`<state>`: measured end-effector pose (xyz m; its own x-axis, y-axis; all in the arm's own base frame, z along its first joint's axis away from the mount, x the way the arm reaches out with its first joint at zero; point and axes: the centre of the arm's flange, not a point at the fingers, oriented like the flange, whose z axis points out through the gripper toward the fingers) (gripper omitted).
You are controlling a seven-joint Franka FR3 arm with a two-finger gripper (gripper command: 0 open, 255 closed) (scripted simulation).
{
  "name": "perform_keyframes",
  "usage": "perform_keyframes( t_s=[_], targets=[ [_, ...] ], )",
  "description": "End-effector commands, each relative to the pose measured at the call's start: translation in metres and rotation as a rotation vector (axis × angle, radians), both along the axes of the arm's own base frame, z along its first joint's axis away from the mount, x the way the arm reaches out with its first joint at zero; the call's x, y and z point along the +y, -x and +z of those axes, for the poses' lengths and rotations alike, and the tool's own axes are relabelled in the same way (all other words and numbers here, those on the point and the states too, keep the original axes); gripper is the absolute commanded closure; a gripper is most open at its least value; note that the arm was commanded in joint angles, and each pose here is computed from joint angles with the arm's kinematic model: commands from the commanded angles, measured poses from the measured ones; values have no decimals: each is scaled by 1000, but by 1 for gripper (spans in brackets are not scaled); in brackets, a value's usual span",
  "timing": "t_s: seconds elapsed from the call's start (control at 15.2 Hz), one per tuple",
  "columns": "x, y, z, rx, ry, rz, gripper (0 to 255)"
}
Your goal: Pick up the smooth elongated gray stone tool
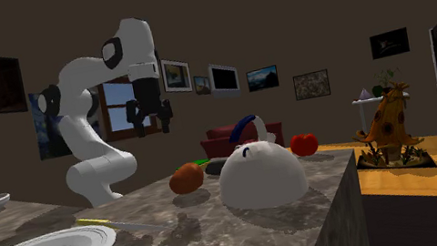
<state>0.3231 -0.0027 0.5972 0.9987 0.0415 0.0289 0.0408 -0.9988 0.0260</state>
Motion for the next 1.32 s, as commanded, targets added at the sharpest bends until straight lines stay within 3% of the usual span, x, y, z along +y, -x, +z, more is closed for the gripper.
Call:
perform_keyframes(
  t_s=[0.0,1.25],
  targets=[
    [0,0,0,0,0,0,0],
    [168,-125,-111,-28,-44,-46,0]
  ],
)
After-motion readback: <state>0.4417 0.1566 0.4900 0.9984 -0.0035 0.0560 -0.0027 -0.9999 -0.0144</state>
